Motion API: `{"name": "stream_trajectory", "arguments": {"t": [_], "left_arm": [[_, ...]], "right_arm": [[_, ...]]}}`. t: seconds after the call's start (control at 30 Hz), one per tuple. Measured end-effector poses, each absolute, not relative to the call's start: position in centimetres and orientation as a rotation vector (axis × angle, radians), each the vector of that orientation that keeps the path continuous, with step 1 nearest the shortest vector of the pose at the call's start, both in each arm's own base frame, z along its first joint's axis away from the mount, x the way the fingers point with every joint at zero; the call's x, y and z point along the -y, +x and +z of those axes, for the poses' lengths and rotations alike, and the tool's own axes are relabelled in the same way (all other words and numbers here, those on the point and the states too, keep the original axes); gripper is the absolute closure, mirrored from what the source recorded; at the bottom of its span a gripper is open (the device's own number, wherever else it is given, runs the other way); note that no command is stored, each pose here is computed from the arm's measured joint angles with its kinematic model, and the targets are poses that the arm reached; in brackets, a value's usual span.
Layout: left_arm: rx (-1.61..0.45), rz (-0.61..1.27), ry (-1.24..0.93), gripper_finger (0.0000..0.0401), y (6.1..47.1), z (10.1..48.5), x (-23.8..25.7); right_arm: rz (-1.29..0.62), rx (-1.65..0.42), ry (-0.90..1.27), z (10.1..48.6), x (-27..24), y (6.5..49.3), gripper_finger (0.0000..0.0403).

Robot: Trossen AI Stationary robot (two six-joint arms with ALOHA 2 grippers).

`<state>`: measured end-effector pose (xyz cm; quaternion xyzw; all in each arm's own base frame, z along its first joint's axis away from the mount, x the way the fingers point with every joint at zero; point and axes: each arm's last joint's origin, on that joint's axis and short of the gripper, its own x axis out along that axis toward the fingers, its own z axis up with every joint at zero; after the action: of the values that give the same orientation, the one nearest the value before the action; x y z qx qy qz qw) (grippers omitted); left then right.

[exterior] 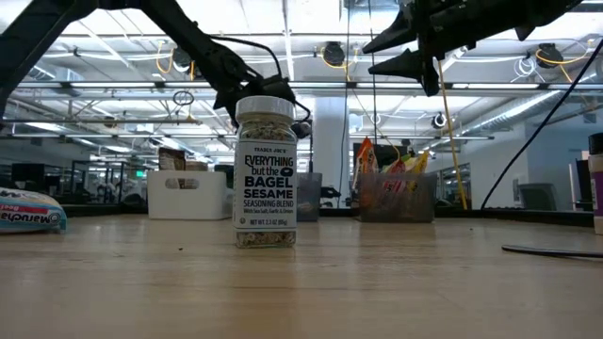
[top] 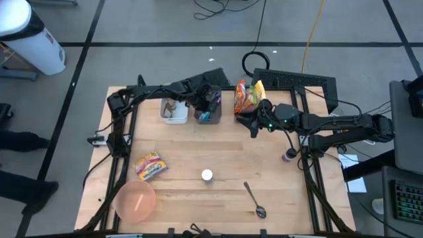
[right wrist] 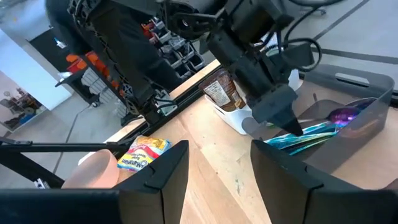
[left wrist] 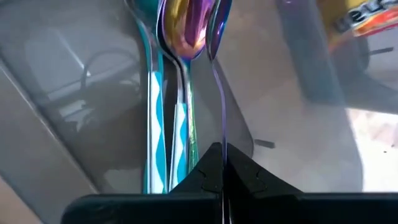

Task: Pick & Place Food Item
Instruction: Put the violet spoon into the left black bin

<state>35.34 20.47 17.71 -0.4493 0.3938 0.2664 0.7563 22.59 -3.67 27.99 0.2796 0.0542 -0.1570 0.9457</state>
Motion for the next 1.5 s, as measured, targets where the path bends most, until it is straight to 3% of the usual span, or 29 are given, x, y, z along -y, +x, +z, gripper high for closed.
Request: {"name": "stream_trajectory", "arguments": {"t": [1.2, 1.5], "left_arm": [[-0.902, 0.654, -1.018, 0.0387, 35.3, 16.0, -20.7], [-0.881, 0.661, -1.021, 0.0339, 35.5, 16.1, -20.8]], "right_arm": [[-0.343, -0.107, 0.561, 28.0, 4.2, 22.5, 0.0238], [-0.339, -0.108, 0.559, 28.0, 4.2, 22.5, 0.0238]]}}
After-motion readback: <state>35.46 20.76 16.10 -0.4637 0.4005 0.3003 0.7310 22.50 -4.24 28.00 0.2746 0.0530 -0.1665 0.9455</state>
